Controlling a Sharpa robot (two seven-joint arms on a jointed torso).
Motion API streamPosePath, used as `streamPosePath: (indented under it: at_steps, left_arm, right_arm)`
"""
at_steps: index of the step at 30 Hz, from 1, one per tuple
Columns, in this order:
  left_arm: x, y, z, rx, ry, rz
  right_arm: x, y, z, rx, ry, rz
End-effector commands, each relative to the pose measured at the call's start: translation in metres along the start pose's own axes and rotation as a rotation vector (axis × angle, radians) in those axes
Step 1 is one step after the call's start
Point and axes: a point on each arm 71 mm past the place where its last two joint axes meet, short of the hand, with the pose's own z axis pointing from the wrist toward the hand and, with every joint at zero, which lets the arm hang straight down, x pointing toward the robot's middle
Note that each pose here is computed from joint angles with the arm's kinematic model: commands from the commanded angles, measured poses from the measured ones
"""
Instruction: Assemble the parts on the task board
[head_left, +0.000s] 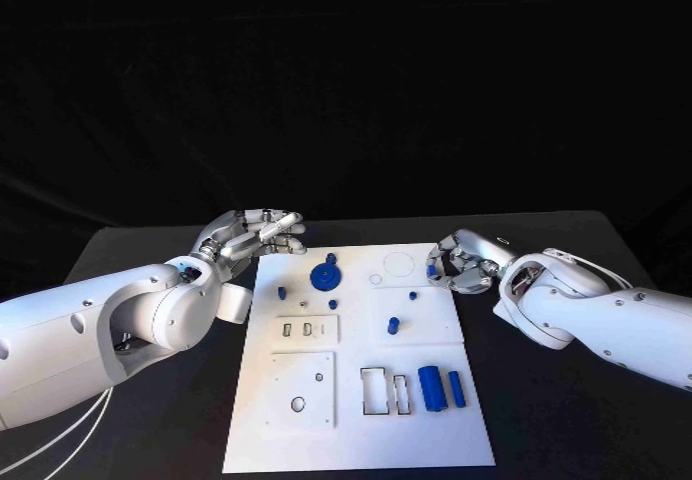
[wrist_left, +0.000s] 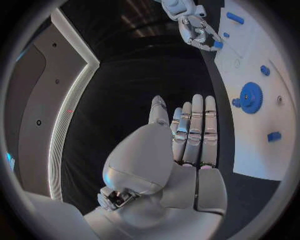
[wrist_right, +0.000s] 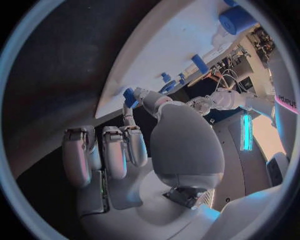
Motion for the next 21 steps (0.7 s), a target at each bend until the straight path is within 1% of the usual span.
streamPosePath:
  at_steps: [1, 7, 11, 15, 21]
  left_arm:
    - [0.0016, -0.001, 0.0004, 0.006, 0.013, -0.007]
    - [0.0001, -0.0006, 0.0011, 0.006, 0.009, -0.006]
    - [-0.001, 0.0003, 0.0029, 0.005, 0.006, -0.005]
    - [-0.0021, 0.0019, 0.0063, 0.003, 0.001, -0.006]
    - [-0.0037, 0.0036, 0.0105, 0.003, -0.007, -0.005]
  right_arm:
    - [-0.003, 0.009, -0.002, -0.02, -0.051, -0.003]
    - [-0.006, 0.038, -0.003, -0.054, -0.068, 0.012]
    - [-0.003, 0.061, -0.002, -0.073, -0.063, 0.019]
    - [0.006, 0.087, 0.003, -0.086, -0.04, 0.033]
    - [0.024, 0.119, 0.009, -0.1, -0.004, 0.057]
